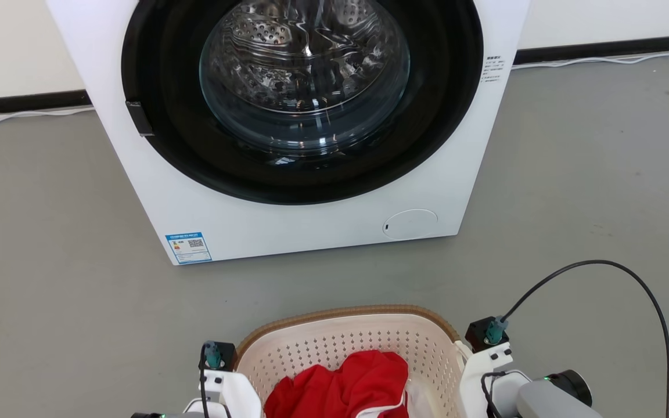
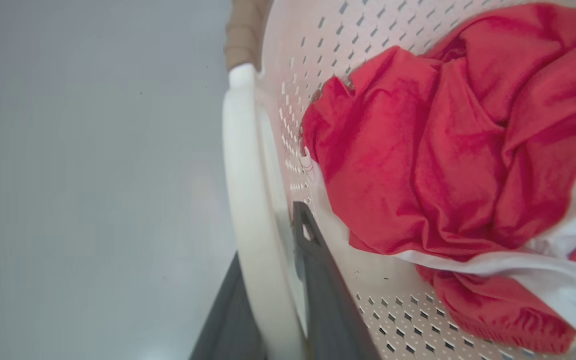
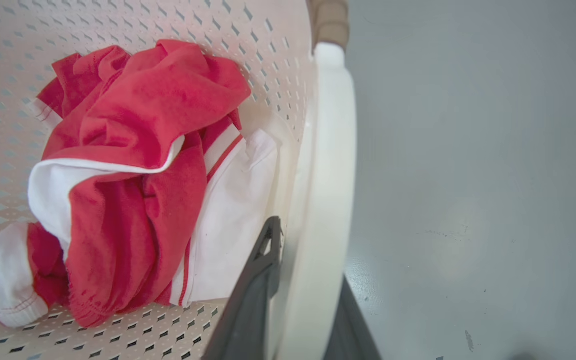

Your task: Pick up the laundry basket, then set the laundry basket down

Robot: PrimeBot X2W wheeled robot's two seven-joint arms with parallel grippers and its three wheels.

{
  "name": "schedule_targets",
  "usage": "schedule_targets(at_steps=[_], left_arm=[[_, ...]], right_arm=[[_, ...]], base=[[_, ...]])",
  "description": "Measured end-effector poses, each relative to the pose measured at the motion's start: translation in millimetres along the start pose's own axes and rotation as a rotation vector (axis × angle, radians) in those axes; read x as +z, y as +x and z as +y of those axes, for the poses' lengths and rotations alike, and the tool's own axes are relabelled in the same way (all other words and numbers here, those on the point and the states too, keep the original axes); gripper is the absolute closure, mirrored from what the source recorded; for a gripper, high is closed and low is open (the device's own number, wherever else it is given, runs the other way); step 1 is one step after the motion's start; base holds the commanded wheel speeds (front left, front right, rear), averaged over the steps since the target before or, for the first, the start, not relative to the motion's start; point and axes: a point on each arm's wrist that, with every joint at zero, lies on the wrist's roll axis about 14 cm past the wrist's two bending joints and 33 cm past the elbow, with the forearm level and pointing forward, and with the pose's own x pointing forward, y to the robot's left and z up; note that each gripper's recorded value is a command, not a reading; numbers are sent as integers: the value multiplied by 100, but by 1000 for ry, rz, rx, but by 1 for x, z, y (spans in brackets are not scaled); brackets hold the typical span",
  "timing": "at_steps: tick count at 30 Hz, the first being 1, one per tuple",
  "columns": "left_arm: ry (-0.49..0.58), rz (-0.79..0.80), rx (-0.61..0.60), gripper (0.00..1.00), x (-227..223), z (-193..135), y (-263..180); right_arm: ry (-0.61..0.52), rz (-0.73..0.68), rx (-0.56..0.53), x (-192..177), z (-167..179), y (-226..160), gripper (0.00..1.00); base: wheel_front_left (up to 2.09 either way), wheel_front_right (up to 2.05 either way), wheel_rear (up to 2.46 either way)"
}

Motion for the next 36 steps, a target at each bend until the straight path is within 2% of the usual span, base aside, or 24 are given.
schedule_targets(at_steps=[12,36], left_arm=[[15,1,-9,100,-1,-4,-1],[-18,-4,2,100,-5,0,-5]], right_arm=[[9,5,2,-3,0,-1,100],[5,-1,18,-2,6,-1,100]], base=[[0,0,0],[0,0,0]])
